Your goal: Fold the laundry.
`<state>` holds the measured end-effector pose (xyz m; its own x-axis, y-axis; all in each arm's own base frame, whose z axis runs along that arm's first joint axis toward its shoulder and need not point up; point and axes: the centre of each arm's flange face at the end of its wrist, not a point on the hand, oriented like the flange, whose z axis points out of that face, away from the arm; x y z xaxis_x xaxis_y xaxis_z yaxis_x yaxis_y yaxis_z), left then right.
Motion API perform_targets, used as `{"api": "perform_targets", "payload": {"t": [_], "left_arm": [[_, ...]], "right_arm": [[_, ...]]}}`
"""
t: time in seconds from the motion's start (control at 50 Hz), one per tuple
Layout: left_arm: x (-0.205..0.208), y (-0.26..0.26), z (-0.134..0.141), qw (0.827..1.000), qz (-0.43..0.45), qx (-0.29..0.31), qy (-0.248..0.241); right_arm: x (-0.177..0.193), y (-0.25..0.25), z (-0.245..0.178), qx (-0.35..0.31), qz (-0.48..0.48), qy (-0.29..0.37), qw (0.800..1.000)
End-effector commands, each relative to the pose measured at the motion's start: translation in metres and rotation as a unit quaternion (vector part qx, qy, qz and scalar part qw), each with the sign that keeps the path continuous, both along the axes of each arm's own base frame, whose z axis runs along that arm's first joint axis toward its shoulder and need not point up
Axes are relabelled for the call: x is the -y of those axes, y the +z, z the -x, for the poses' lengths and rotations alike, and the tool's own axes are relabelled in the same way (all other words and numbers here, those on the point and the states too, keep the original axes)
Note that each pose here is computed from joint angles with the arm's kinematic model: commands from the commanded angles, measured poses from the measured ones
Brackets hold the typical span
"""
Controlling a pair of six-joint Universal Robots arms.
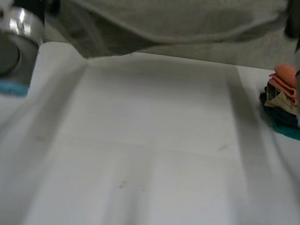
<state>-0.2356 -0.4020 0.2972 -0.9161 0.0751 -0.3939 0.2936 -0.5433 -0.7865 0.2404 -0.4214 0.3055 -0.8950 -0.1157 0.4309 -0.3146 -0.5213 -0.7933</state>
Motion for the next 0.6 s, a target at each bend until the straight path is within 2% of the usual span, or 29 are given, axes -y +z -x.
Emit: {"api": "perform_targets", "payload": {"t": [0.02,0.12,0.2,0.22,0.26,0.28,0.34,0.36,0.38,0.42,0.44,0.48,0.54,0.56,0.6], "left_arm": [[-0.035,-0.089,-0.002,0.989,-0.137,0.049,-0.024],[-0.069,-0.127,-0.007,0.971,-0.211,0.105,-0.033],[-0.103,-0.140,-0.019,0.945,-0.273,0.181,-0.021],[-0.122,-0.141,-0.025,0.927,-0.302,0.220,-0.017],[-0.138,-0.139,-0.030,0.910,-0.326,0.254,-0.016],[-0.158,-0.138,-0.038,0.888,-0.358,0.288,-0.013],[-0.191,-0.135,-0.049,0.851,-0.410,0.329,-0.010],[-0.212,-0.133,-0.054,0.829,-0.436,0.350,-0.017],[-0.221,-0.130,-0.056,0.822,-0.443,0.358,-0.020],[-0.227,-0.125,-0.056,0.822,-0.440,0.361,-0.024],[-0.227,-0.120,-0.055,0.832,-0.423,0.359,-0.022],[-0.224,-0.118,-0.053,0.840,-0.409,0.357,-0.019],[-0.206,-0.110,-0.048,0.865,-0.363,0.347,-0.007],[-0.193,-0.107,-0.045,0.876,-0.341,0.342,0.001],[-0.181,-0.107,-0.039,0.886,-0.319,0.336,0.001]], "right_arm": [[-0.014,-0.090,-0.003,-0.073,-0.157,0.028,0.984],[-0.029,-0.125,0.014,-0.142,-0.217,0.005,0.966],[-0.052,-0.142,0.032,-0.203,-0.283,-0.008,0.937],[-0.066,-0.142,0.037,-0.234,-0.310,-0.010,0.921],[-0.084,-0.135,0.042,-0.261,-0.336,-0.012,0.905],[-0.102,-0.126,0.050,-0.285,-0.364,-0.019,0.887],[-0.130,-0.113,0.065,-0.312,-0.405,-0.036,0.859],[-0.147,-0.108,0.071,-0.326,-0.425,-0.041,0.843],[-0.153,-0.107,0.074,-0.334,-0.433,-0.041,0.836],[-0.161,-0.105,0.076,-0.347,-0.431,-0.039,0.832],[-0.167,-0.108,0.077,-0.364,-0.427,-0.033,0.827],[-0.169,-0.110,0.075,-0.374,-0.422,-0.029,0.825],[-0.159,-0.112,0.073,-0.375,-0.400,-0.036,0.835],[-0.148,-0.112,0.072,-0.363,-0.385,-0.046,0.847],[-0.134,-0.112,0.071,-0.347,-0.368,-0.058,0.861]]}}
